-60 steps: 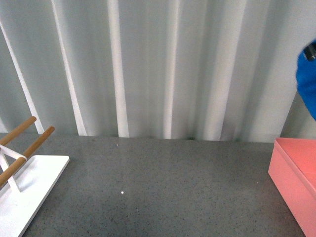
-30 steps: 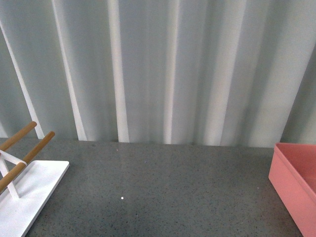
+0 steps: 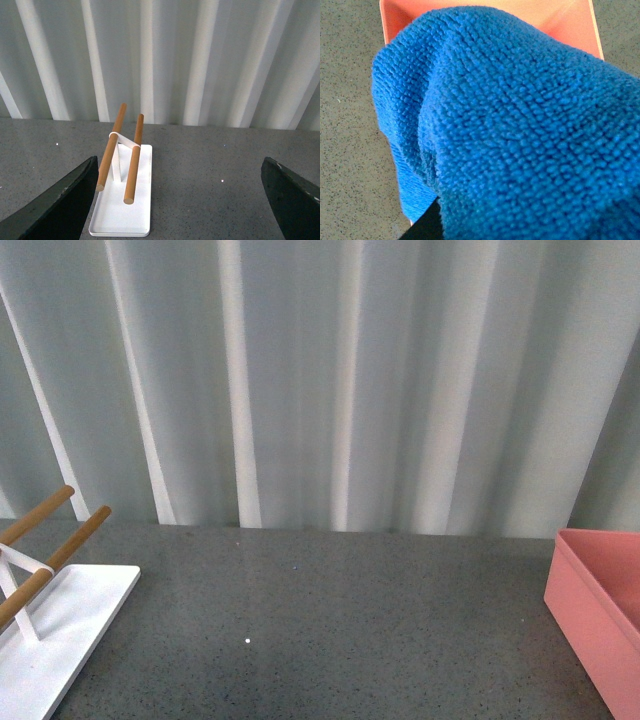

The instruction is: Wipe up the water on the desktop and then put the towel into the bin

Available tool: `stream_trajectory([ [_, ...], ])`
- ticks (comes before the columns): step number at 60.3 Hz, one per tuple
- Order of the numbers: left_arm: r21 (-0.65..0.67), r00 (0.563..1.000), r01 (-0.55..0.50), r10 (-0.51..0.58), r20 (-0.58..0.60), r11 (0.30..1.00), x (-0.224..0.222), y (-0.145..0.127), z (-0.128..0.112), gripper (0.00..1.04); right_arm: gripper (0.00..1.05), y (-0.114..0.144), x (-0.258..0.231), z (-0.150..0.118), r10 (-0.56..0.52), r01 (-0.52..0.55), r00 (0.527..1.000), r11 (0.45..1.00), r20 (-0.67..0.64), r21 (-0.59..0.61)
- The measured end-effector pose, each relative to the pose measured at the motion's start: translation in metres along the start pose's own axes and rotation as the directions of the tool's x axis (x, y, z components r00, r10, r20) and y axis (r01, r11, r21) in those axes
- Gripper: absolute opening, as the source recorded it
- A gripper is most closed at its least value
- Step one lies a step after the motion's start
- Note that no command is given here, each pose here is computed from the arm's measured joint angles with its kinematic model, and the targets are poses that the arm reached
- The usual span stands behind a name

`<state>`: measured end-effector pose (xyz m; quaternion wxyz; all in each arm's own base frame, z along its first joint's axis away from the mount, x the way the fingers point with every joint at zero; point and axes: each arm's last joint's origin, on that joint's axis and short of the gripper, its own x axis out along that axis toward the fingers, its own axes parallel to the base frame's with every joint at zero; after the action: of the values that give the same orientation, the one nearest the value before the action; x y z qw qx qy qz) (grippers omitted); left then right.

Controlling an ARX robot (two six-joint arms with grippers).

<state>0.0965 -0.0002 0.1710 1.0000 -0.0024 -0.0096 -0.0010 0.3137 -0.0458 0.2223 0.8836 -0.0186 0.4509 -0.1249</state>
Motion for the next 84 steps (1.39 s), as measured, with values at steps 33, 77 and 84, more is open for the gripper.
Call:
stream_trajectory([
  [33,0.000,1.000,0.000,0.000,0.000,1.000,0.000,0.000,0.000,0.98,0.98,0.000,0.000,0.000,0.000,0.000,1.000,1.000,0.000,0.003],
  [77,0.000,1.000,0.000,0.000,0.001,1.000,0.000,0.000,0.000,0.98,0.03,0.024,-0.046,-0.128,0.210,-0.228,0.569,0.969,0.795,-0.092],
  [84,0.000,1.000,0.000,0.000,0.001,1.000,0.000,0.000,0.000,0.98,0.03,0.023,-0.050,-0.140,0.214,-0.231,0.570,0.968,0.793,-0.096],
])
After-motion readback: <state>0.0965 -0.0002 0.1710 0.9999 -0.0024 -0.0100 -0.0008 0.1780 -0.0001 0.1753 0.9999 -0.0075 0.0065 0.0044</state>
